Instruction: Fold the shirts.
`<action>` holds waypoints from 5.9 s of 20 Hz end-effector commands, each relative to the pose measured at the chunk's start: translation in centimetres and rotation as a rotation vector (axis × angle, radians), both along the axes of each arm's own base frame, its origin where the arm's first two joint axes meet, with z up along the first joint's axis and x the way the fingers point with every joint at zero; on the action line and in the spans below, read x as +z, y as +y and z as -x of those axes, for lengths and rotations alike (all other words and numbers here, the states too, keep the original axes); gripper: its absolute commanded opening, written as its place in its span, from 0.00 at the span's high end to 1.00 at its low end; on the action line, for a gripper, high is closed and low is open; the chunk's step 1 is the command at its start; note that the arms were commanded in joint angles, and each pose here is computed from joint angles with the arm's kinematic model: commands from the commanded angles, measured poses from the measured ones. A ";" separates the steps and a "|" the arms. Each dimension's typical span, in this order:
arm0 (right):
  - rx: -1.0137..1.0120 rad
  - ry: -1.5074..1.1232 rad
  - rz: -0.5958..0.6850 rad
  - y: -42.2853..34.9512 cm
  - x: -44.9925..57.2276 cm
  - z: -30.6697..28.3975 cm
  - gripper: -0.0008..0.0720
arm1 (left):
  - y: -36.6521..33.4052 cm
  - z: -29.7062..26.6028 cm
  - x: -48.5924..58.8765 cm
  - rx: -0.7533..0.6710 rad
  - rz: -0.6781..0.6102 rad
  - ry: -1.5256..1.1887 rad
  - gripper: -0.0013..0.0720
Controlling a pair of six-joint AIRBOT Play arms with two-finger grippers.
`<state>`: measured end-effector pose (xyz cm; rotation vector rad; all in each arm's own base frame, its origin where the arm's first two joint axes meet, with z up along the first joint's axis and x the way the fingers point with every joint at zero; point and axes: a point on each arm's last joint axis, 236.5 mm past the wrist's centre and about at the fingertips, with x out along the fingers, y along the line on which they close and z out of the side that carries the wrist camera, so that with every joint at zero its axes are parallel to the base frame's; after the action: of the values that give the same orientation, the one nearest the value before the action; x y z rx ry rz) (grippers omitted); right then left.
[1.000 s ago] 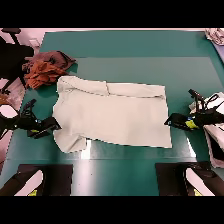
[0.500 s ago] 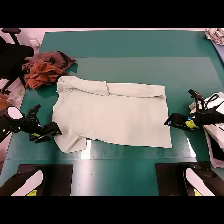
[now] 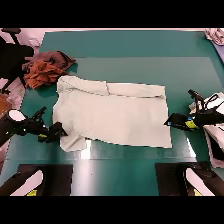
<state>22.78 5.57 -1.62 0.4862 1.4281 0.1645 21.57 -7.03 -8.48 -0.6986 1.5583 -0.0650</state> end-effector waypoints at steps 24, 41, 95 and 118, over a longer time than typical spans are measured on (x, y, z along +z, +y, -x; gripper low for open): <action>-0.210 0.276 -0.071 -0.2 -7.5 6.9 0.13 | -1.6 -6.6 10.3 -0.001 0.086 -0.303 0.93; 0.038 -0.655 -0.207 3.4 25.0 -5.0 0.96 | -2.4 -10.0 33.4 -0.071 0.069 -0.771 0.94; 0.165 0.139 0.157 -1.5 -1.4 -17.5 0.96 | -3.5 -20.1 7.1 -0.036 -0.065 -0.414 0.93; 0.024 -0.111 0.354 -6.0 8.1 -13.7 0.36 | 4.9 -6.1 13.4 -0.246 -0.456 -0.309 0.01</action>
<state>38.00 0.95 4.58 0.1682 1.4247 0.0234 32.48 -4.63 3.42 -0.2116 1.2652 -0.0729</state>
